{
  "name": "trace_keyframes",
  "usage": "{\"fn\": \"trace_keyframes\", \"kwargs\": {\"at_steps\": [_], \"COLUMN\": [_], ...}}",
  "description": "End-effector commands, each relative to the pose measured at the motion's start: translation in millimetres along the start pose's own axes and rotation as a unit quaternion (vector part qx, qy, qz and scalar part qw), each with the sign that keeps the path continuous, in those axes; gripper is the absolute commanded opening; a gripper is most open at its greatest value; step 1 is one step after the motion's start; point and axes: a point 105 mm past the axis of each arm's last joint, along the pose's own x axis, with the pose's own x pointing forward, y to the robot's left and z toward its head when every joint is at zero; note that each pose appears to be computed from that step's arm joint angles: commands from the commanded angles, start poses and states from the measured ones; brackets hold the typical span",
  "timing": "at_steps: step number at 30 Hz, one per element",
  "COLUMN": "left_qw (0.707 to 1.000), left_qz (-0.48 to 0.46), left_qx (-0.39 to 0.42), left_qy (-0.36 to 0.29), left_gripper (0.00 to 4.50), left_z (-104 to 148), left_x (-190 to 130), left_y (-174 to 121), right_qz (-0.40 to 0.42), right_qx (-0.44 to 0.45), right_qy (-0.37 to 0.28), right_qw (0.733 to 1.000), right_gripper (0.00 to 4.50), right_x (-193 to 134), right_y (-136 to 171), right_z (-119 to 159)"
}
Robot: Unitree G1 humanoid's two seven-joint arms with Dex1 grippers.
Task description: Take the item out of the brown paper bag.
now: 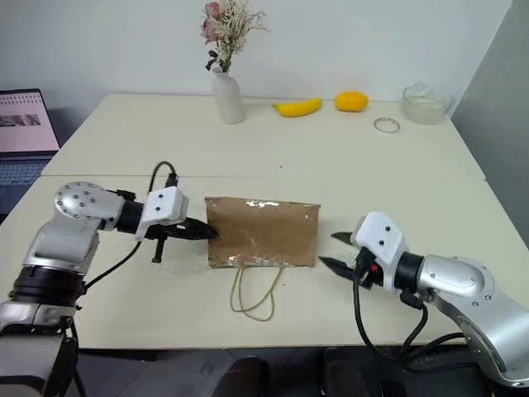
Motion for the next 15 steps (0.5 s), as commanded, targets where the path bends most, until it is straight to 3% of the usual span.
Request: {"fn": "trace_keyframes", "kwargs": {"at_steps": [1, 5, 8, 15], "left_qw": [0.997, 0.986, 0.983, 0.976], "left_qz": [0.034, -0.049, -0.055, -0.004], "left_qx": [0.071, 0.156, 0.175, 0.212], "left_qy": [-0.025, -0.015, -0.014, -0.040], "left_gripper": [1.22, 2.41, 2.41, 2.41], "left_z": [28, 20, 11, 12], "left_x": [-11, 5, 14, 39], "left_y": [-7, -70, -87, -75], "right_qz": [0.045, 0.089, 0.104, 0.113], "right_qx": [-0.020, -0.012, -0.008, -0.008], "right_qy": [-0.011, -0.003, 0.000, 0.009], "right_qw": [0.999, 0.996, 0.995, 0.994], "right_gripper": [2.44, 2.44, 2.44, 2.44], "right_x": [1, 6, 7, 6], "right_y": [17, 34, 41, 44], "right_z": [7, 1, -2, -5]}}
